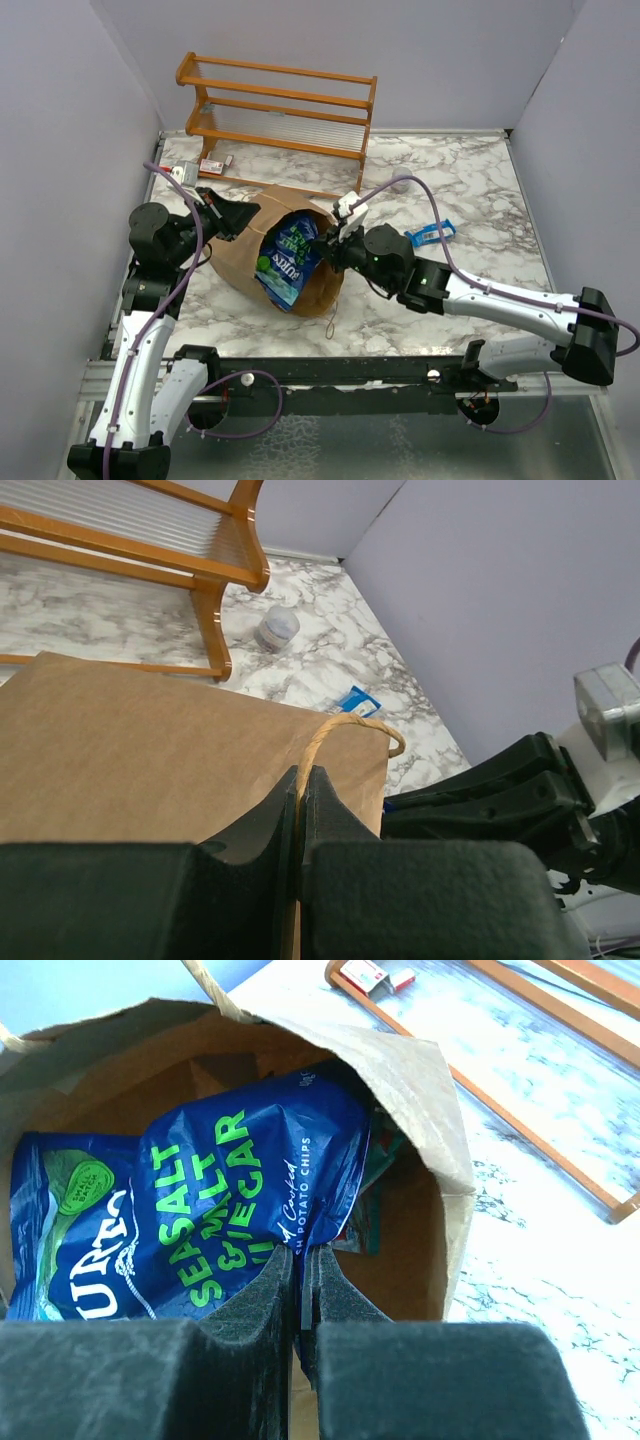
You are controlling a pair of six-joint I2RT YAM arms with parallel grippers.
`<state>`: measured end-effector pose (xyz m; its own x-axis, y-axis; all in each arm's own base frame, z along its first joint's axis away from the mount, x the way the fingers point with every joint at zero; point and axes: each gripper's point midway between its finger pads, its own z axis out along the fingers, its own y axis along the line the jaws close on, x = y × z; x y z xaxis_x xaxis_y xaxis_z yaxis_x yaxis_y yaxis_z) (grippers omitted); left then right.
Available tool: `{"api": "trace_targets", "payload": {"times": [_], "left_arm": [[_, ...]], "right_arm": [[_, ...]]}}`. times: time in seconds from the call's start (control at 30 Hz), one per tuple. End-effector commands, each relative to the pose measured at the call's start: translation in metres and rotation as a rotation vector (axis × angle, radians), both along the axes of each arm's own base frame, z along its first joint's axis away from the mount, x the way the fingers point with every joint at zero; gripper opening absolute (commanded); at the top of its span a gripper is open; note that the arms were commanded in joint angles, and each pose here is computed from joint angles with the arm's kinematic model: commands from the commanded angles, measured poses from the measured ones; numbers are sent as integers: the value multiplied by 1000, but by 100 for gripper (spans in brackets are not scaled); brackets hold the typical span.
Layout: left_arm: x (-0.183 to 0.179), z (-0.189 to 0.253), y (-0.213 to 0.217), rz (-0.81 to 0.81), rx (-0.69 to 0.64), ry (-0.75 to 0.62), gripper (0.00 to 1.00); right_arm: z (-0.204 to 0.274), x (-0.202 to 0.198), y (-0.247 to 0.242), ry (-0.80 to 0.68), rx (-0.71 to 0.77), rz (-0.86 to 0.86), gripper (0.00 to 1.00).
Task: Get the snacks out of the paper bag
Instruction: Take out the snack from the paper bag.
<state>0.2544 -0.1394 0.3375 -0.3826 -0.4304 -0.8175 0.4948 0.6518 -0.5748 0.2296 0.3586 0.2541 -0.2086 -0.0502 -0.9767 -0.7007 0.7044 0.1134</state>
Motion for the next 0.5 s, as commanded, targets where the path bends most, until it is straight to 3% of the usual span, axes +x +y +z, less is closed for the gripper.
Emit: {"api": "trace_targets", "payload": {"times": [0.0,0.47], "left_arm": [[0,14,6,44,4,-38,0],[0,9,9,66,18,-25,0]], "right_arm": [[49,0,-12,-24,91,-47,1],[123,-9,-77,-112,192,-161,1]]}}
